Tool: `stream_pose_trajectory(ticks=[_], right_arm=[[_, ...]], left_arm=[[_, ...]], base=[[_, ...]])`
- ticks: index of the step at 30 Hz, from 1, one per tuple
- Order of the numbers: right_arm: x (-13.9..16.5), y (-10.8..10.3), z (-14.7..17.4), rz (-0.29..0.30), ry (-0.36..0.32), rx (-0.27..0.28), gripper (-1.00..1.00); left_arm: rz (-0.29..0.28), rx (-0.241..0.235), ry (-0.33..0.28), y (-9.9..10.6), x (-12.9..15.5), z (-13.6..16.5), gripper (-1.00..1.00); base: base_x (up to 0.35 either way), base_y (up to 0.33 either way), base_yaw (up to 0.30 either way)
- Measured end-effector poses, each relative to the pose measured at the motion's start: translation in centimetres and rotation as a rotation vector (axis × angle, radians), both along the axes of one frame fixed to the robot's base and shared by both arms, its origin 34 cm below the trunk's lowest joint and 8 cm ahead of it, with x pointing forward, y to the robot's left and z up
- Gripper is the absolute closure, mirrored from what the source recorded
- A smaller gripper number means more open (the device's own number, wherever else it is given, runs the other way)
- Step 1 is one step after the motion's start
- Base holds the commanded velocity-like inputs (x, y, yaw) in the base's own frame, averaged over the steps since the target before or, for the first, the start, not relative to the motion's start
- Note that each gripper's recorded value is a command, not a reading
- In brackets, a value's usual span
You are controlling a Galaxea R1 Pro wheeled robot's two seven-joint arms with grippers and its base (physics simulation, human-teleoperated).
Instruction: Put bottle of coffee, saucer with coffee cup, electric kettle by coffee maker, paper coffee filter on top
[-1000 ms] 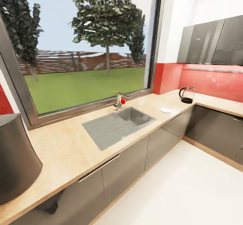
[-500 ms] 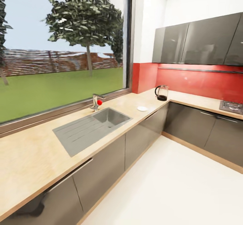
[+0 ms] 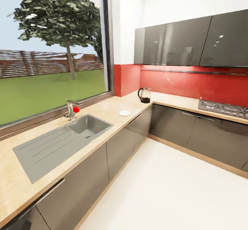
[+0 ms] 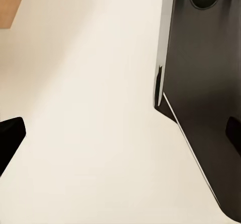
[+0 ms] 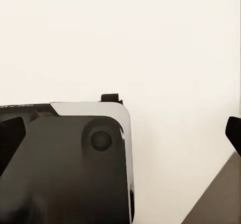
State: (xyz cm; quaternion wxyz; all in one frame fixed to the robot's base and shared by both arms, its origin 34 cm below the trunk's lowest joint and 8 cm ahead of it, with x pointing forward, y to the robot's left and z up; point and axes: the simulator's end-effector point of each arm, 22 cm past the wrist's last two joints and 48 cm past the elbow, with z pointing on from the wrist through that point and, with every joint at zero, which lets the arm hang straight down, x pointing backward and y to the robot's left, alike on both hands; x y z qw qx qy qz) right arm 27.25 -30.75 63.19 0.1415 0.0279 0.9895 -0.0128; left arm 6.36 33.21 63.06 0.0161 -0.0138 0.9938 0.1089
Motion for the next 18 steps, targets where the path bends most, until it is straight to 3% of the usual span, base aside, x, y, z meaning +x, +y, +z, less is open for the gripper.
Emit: stream_pose_trajectory(ticks=[18], right_arm=[[0.0, 0.01, 0.0, 0.0, 0.0, 0.0, -1.0]], left_arm=[[-0.005, -0.001, -0.015, -0.03, 0.35, 0.01, -1.0]], base=[[0.287, -0.162, -0.3]])
